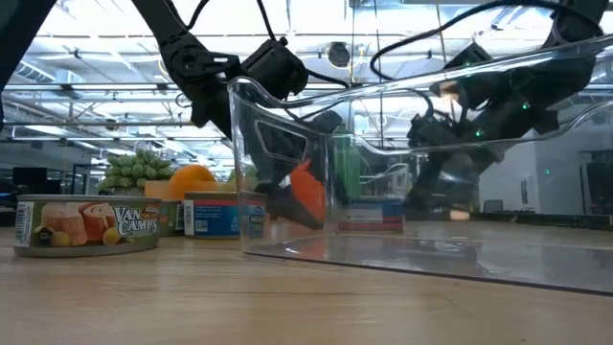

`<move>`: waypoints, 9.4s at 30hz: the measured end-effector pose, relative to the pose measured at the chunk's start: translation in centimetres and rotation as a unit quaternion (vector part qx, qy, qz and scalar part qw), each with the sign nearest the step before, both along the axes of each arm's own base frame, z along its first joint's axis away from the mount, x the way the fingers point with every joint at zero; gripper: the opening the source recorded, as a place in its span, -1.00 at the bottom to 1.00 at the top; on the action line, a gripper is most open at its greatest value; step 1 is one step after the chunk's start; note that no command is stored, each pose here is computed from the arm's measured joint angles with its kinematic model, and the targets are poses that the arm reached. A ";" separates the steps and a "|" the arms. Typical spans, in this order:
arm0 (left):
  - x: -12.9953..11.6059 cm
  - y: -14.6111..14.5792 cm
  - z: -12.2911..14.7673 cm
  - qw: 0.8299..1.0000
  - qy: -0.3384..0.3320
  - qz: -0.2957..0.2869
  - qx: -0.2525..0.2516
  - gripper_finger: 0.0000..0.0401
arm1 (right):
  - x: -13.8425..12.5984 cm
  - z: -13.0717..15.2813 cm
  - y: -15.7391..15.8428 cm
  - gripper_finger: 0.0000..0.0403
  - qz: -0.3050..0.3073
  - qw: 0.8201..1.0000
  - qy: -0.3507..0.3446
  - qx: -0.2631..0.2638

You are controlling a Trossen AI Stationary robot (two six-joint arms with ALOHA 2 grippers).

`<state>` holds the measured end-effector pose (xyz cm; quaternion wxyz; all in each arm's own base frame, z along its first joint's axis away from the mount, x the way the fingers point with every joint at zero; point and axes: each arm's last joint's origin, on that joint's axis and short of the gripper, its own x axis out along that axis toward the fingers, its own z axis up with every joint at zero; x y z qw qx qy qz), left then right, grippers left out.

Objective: Pick & Place Food Item
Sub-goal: Put the right blue pink tuna can into the bottom transparent bin

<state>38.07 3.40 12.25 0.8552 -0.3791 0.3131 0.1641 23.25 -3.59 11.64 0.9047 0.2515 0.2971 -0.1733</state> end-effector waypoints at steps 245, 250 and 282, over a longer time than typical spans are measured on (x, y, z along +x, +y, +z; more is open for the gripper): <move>-1.1 -0.9 2.9 0.959 0.041 -0.171 0.224 0.54 | 5.5 8.6 4.2 0.55 0.127 0.968 0.024 -0.215; -1.2 -0.2 2.8 0.961 0.046 -0.159 0.220 0.55 | 3.8 10.8 5.5 0.55 0.034 0.992 0.039 -0.116; -1.3 0.3 2.9 0.961 0.063 -0.111 0.244 0.55 | 4.9 5.6 7.4 0.39 -0.115 0.987 0.102 -0.037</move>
